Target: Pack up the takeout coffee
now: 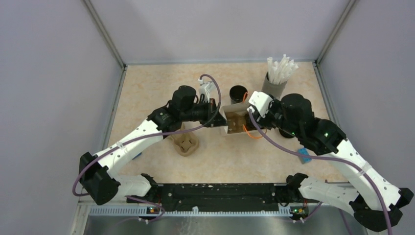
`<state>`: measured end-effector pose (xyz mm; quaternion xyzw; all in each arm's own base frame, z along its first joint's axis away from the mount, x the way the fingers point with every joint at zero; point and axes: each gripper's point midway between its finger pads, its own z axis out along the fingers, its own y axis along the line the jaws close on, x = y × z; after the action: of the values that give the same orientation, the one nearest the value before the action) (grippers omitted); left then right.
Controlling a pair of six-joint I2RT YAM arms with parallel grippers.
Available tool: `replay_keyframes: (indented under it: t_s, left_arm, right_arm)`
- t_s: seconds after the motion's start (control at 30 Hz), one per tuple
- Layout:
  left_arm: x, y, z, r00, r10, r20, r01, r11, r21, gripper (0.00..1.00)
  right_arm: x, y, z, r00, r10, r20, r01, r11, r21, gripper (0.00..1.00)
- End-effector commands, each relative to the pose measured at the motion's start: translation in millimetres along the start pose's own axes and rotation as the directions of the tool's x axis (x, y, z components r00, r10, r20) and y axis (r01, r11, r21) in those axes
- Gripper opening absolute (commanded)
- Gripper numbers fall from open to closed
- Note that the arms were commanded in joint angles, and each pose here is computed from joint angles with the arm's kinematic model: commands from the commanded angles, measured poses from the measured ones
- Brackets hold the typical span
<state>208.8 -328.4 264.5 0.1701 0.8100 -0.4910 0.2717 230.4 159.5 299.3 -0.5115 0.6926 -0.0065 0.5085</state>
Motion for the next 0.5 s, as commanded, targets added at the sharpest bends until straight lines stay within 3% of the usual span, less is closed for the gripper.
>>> replay_keyframes:
  t_s: [0.0, 0.27, 0.37, 0.47]
  left_arm:
    - [-22.5, -8.7, -4.9, 0.997, -0.059, 0.046, 0.059, 0.998, -0.007, 0.0]
    - [-37.5, 8.7, -13.5, 0.983, -0.165, 0.084, 0.173, 0.98, -0.096, 0.0]
    - [-46.2, 13.7, -19.0, 0.972, -0.203, 0.115, 0.215, 0.971, -0.103, 0.0]
    - [-56.0, 17.7, -23.5, 0.965, -0.22, 0.144, 0.236, 0.966, -0.109, 0.0]
  right_arm:
    - [-47.6, -38.3, -27.2, 0.969, 0.141, 0.201, -0.172, 0.974, 0.146, 0.5]
    - [-90.1, -74.3, -60.1, 0.806, 0.332, 0.49, -0.473, 0.859, 0.197, 0.52]
    - [-88.3, -89.5, -63.0, 0.762, 0.394, 0.513, -0.569, 0.786, 0.241, 0.53]
    - [-74.4, -103.3, -52.1, 0.763, 0.457, 0.457, -0.623, 0.707, 0.334, 0.55]
